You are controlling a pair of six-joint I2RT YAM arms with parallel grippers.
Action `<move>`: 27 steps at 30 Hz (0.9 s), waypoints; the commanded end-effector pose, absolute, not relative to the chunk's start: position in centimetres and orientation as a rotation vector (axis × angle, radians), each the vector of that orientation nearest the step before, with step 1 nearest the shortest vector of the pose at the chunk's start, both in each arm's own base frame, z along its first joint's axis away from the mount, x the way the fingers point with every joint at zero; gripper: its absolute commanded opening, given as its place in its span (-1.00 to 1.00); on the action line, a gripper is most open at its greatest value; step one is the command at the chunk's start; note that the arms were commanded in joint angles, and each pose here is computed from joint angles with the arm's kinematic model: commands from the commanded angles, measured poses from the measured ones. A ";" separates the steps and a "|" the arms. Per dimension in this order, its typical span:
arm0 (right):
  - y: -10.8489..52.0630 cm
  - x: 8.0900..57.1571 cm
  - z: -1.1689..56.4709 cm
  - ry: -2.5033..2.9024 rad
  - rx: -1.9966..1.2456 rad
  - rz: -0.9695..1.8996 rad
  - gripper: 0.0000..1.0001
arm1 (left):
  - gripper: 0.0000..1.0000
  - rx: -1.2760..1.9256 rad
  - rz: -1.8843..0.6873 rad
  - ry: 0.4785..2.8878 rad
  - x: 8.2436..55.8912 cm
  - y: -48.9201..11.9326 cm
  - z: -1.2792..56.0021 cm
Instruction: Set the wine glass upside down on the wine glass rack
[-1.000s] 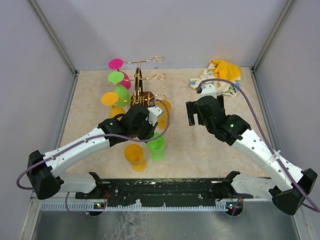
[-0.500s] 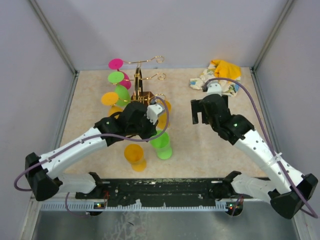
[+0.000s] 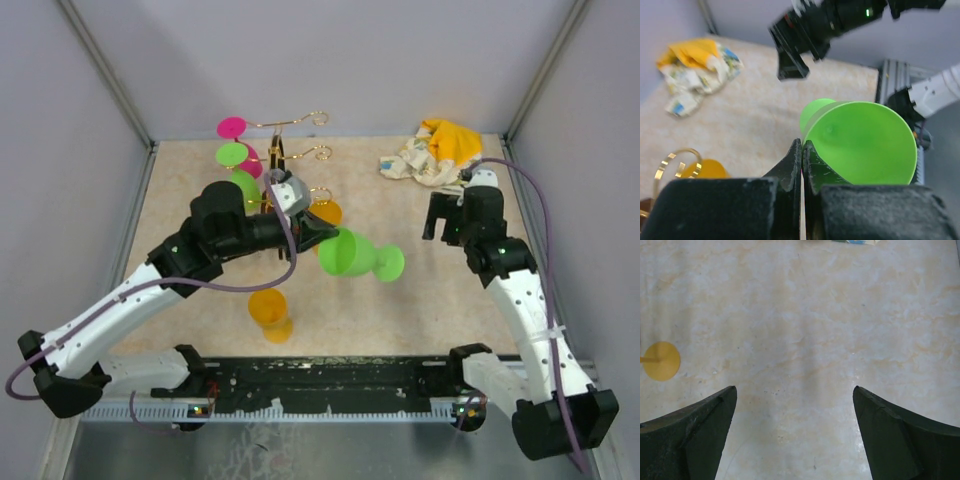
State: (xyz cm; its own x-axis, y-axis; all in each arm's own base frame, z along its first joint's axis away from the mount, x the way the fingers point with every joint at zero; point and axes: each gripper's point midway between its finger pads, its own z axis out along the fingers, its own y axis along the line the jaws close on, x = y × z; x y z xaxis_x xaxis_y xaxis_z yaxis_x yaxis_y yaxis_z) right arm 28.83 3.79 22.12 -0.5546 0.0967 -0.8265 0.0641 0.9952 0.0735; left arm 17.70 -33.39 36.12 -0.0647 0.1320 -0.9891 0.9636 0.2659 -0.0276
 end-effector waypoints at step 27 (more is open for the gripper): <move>15.3 21.8 41.9 1.338 -0.217 1.104 0.85 | -1.00 0.270 -0.490 0.652 26.0 -26.5 47.3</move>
State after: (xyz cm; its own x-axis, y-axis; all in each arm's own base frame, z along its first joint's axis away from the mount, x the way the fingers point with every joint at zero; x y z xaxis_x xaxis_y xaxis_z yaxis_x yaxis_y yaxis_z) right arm 23.96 13.43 37.04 -0.2137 0.4046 -0.8892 -0.5728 0.6854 0.4496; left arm 27.45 -28.23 44.49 0.6252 -0.2365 -0.7437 0.5161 0.8401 0.1667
